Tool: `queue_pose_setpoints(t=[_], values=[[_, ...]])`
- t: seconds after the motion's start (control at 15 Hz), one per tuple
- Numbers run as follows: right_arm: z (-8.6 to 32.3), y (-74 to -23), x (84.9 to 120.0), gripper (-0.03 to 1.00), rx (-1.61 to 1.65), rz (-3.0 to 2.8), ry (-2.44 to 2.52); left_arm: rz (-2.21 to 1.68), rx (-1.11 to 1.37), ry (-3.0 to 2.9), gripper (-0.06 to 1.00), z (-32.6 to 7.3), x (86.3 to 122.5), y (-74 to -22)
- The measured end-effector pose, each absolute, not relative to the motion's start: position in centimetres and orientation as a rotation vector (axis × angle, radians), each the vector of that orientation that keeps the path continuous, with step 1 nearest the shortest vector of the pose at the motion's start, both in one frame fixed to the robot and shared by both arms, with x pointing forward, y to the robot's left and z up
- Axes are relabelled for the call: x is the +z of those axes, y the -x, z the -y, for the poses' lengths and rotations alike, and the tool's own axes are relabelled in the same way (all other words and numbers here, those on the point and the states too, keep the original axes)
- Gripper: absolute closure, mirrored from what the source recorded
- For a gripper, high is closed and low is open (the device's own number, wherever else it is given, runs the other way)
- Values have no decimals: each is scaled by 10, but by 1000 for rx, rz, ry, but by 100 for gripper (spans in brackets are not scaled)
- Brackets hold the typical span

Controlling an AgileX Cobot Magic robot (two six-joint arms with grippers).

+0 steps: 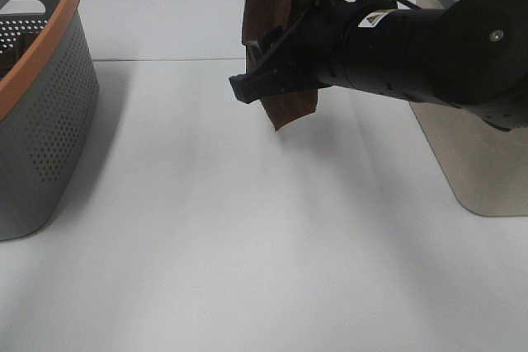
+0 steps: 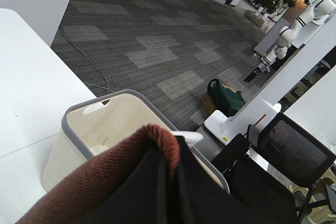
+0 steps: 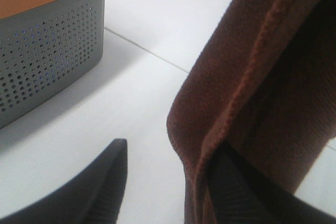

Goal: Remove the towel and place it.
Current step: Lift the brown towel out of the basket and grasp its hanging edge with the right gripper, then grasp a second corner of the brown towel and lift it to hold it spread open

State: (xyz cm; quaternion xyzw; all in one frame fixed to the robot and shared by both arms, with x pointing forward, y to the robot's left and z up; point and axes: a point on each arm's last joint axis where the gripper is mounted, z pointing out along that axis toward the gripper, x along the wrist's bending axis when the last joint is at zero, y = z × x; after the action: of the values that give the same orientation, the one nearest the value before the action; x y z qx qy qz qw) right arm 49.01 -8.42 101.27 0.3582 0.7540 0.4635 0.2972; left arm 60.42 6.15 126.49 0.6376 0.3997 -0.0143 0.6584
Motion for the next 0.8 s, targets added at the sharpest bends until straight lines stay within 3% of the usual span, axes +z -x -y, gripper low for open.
queue_pose_setpoints(t=[0.8], values=[[79,-503,1013,64,1255,-1924,-1062,-905,-32,-1444,94,-62,1265,-604]])
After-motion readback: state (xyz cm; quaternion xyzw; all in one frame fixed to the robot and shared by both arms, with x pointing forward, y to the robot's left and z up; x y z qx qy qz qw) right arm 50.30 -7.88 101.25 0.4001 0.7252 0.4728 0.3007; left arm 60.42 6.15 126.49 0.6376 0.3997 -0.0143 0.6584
